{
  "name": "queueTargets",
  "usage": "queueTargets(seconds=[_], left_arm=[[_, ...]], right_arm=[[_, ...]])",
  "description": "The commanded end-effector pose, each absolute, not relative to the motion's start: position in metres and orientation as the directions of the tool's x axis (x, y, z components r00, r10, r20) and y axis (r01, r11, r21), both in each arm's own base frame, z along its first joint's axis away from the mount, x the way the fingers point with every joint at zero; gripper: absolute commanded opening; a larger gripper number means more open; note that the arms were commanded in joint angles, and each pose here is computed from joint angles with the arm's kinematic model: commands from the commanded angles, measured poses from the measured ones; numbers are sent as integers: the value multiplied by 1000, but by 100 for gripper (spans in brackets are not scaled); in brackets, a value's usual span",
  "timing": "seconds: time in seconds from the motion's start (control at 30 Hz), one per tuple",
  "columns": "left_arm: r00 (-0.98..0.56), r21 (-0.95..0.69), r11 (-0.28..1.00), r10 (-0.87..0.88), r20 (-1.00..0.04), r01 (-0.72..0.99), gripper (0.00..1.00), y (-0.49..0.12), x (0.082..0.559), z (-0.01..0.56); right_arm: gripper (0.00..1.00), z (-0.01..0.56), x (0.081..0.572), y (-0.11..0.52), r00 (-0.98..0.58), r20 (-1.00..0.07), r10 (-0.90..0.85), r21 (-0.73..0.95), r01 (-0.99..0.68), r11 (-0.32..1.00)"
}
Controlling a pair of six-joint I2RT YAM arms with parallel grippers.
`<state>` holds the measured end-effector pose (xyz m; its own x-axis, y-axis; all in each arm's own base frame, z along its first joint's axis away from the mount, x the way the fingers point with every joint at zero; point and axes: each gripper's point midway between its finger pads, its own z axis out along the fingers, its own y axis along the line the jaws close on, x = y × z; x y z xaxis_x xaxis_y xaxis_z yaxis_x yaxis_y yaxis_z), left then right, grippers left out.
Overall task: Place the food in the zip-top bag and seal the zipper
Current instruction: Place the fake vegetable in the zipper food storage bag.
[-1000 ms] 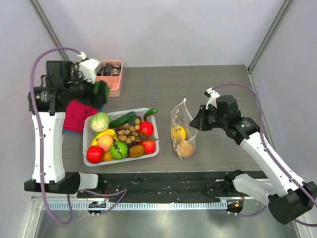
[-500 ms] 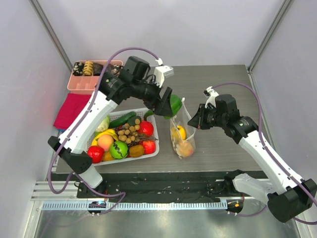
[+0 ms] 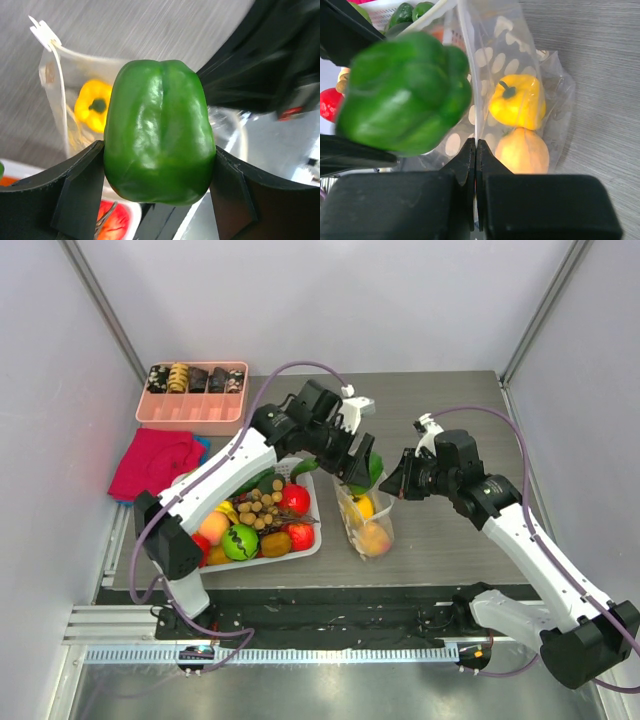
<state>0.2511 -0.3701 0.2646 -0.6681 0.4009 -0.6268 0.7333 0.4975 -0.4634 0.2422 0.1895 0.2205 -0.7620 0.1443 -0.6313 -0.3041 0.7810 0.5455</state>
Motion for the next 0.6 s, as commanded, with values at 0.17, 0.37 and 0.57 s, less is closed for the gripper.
queueTargets(seconds=[0.17, 0.37, 0.57], left_arm=[[-585, -291, 532, 547, -598, 795, 73, -329, 233, 250], [-478, -211, 468, 578, -662, 858, 100, -308, 230, 296], [-405, -53, 487, 655, -638, 872, 100, -223, 206, 318]], right_arm=[[1, 249, 250, 184, -690, -695, 199, 534, -310, 787], [1, 247, 245, 184, -693, -699, 175, 525, -332, 783], [1, 245, 241, 182, -693, -704, 157, 514, -343, 787]])
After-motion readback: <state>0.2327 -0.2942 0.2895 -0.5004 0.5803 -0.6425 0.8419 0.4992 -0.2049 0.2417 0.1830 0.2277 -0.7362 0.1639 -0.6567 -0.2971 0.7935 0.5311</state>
